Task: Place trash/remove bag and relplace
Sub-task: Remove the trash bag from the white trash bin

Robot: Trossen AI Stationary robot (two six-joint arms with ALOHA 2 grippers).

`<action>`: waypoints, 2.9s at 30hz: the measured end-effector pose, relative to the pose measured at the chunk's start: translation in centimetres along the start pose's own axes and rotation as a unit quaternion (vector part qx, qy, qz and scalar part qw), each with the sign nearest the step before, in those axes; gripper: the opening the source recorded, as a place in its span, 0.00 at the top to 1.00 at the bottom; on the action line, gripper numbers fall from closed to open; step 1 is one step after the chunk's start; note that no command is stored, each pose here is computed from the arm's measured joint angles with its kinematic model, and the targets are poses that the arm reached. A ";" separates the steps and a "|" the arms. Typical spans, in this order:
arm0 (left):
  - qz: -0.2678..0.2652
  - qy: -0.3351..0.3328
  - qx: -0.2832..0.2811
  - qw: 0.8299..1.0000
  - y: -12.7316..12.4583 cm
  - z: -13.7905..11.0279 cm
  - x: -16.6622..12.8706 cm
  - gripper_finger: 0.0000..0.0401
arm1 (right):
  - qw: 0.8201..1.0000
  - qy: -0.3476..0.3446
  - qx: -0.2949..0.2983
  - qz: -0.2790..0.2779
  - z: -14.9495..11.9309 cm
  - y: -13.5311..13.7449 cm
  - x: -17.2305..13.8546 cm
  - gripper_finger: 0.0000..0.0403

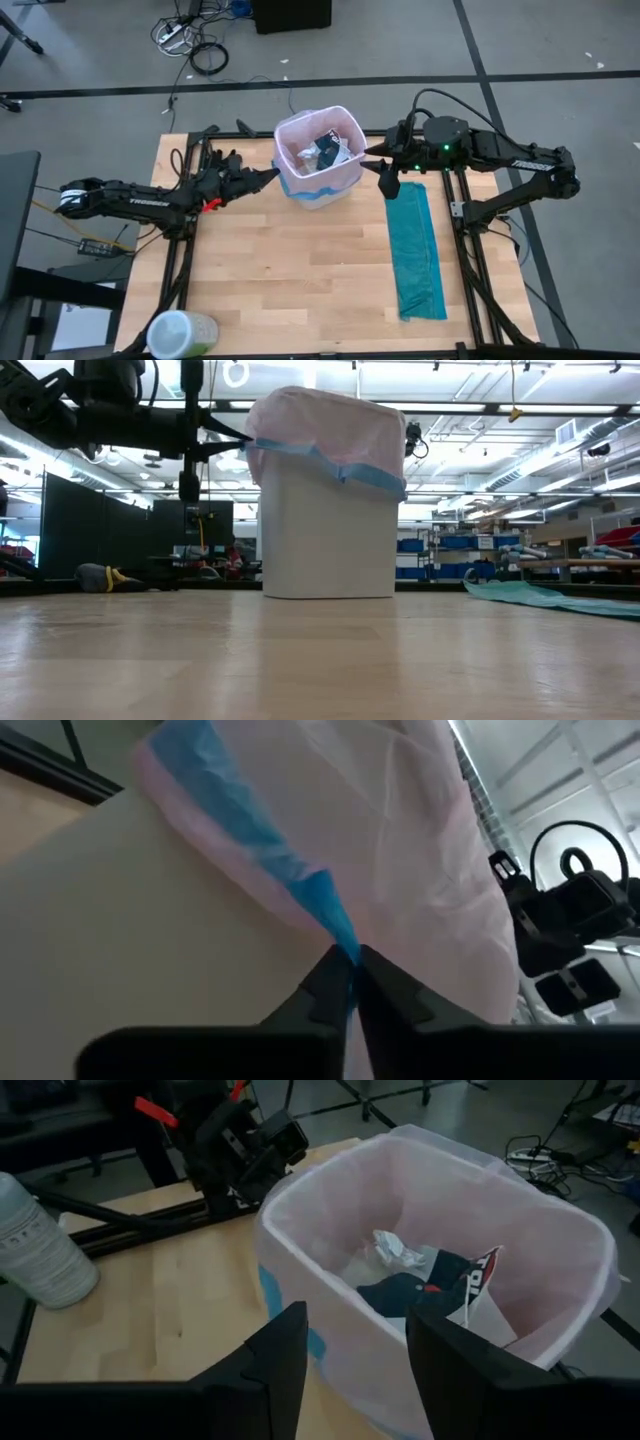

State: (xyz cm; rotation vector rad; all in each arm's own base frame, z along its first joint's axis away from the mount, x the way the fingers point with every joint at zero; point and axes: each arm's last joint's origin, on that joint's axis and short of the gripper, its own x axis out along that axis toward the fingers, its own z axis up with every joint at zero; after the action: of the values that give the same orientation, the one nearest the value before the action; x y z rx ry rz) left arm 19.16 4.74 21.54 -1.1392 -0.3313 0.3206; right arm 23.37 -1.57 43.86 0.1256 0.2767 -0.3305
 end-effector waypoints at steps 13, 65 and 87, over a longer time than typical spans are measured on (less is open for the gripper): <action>0.027 -0.027 -0.016 0.999 0.4 0.2 0.0 0.73 | 1.000 0.001 -0.002 0.012 -0.1 0.4 -0.1 0.57; 0.014 -0.035 -0.029 0.999 2.0 0.2 -1.2 0.92 | 1.000 0.005 -0.002 0.028 -0.1 0.4 -0.1 0.59; 0.031 -0.091 -0.016 0.995 2.0 0.6 -1.2 0.71 | 0.999 0.006 0.033 0.027 -0.1 0.4 -0.1 0.59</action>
State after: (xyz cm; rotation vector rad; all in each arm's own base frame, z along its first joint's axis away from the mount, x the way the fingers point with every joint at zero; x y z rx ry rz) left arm 17.62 5.52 19.79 -1.1553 -0.4638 0.4766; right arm 23.42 -1.12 43.84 0.1990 0.2734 -0.2852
